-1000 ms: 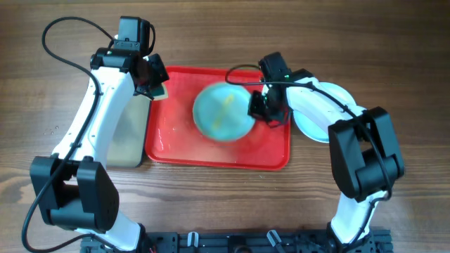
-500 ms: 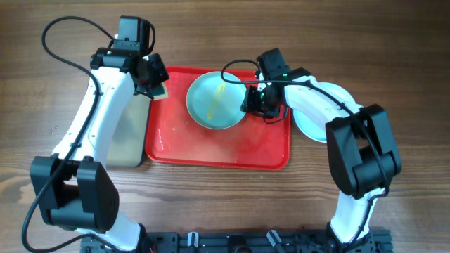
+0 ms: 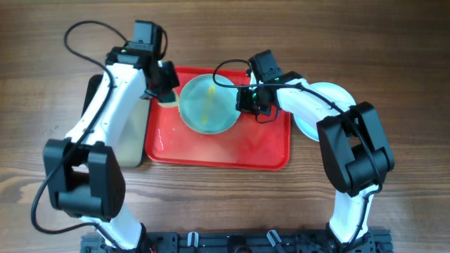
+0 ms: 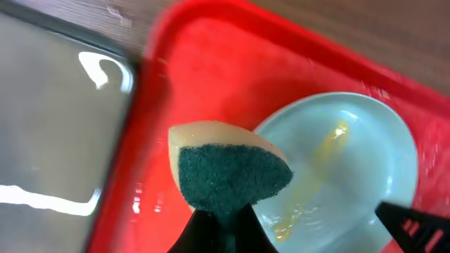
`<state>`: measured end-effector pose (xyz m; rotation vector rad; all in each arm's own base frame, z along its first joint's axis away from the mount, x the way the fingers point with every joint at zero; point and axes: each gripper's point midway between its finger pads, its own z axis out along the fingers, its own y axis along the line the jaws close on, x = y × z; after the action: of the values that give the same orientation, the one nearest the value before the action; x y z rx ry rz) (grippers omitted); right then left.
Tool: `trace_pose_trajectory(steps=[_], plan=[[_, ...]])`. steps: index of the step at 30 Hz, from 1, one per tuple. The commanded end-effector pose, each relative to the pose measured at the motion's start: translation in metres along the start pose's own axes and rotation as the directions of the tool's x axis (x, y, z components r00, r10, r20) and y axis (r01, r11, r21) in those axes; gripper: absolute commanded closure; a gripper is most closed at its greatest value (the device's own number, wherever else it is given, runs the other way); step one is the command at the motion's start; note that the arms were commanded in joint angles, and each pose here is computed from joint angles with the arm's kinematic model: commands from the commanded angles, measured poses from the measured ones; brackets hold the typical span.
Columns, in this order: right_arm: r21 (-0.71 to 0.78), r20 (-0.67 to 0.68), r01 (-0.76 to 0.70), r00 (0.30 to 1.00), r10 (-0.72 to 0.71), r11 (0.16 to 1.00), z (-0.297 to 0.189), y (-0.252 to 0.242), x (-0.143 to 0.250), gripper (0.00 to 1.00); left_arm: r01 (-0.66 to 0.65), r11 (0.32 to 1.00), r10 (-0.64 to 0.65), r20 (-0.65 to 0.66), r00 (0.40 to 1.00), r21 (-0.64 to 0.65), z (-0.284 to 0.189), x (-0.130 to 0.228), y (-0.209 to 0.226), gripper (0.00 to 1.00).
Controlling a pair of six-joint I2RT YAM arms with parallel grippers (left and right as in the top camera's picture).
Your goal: Clean dirty plates on tray and stack at the side
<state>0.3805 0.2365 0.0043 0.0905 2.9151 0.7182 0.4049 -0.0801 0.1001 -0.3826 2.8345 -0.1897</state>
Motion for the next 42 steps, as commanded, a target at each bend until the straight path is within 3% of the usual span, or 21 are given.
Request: trace_pose_trajectory(steps=[1, 14, 18, 20, 22, 24, 29, 31, 32, 34, 36, 40, 42], plan=[[-0.061, -0.054, 0.137, 0.989, -0.141, 0.989, 0.003, 0.009, 0.008, 0.96, -0.153, 0.987, 0.155, -0.047, 0.987, 0.051, 0.011, 0.015, -0.024, 0.96], [-0.063, -0.057, 0.126, 0.990, -0.129, 0.990, 0.002, 0.009, 0.009, 0.96, -0.329, 0.943, 0.330, -0.214, 0.919, 0.045, 0.095, 0.069, -0.057, 0.96], [-0.115, -0.067, 0.077, 0.994, -0.085, 0.990, -0.003, 0.007, 0.004, 0.96, -0.391, 0.919, 0.390, -0.289, 0.874, 0.055, 0.119, 0.104, -0.071, 0.96], [-0.119, -0.069, 0.071, 0.994, -0.079, 0.990, -0.004, 0.005, 0.003, 0.96, -0.438, 0.890, 0.456, -0.319, 0.831, 0.129, 0.123, 0.126, -0.088, 0.96], [-0.119, -0.071, 0.073, 0.994, -0.082, 0.990, -0.003, 0.005, 0.004, 0.96, -0.500, 0.816, 0.575, -0.325, 0.751, 0.289, 0.116, 0.152, -0.114, 0.96], [-0.117, -0.074, 0.070, 0.994, -0.080, 0.991, -0.003, 0.004, 0.006, 0.96, -0.520, 0.793, 0.605, -0.318, 0.730, 0.316, 0.115, 0.158, -0.120, 0.96], [-0.117, -0.077, 0.068, 0.994, -0.077, 0.991, -0.002, 0.004, 0.006, 0.96, -0.449, 0.852, 0.512, -0.244, 0.824, 0.270, 0.125, 0.118, -0.113, 0.96], [-0.117, -0.077, 0.067, 0.994, -0.076, 0.991, -0.002, 0.004, 0.006, 0.96, -0.284, 0.958, 0.285, -0.140, 0.948, 0.029, 0.136, 0.068, -0.083, 0.96], [-0.117, -0.077, 0.068, 0.994, -0.077, 0.991, -0.002, 0.004, 0.006, 0.96, -0.209, 0.976, 0.204, -0.088, 0.975, -0.058, 0.137, 0.053, -0.069, 0.96], [-0.116, -0.076, 0.067, 0.994, -0.076, 0.991, -0.002, 0.004, 0.006, 0.96, -0.057, 0.978, 0.066, 0.040, 0.997, -0.200, 0.135, 0.023, -0.041, 0.96], [-0.116, -0.076, 0.068, 0.994, -0.077, 0.991, -0.002, 0.004, 0.006, 0.96, 0.000, 0.963, 0.031, 0.112, 0.993, -0.269, 0.131, 0.007, -0.024, 0.96], [-0.116, -0.076, 0.068, 0.994, -0.077, 0.991, -0.002, 0.004, 0.006, 0.96, -0.034, 0.952, 0.045, 0.031, 0.999, -0.305, 0.130, 0.025, -0.014, 0.96], [-0.116, -0.076, 0.068, 0.994, -0.077, 0.991, -0.002, 0.004, 0.006, 0.95, -0.176, 0.956, 0.138, -0.166, 0.976, -0.236, 0.129, 0.060, -0.017, 0.96]])
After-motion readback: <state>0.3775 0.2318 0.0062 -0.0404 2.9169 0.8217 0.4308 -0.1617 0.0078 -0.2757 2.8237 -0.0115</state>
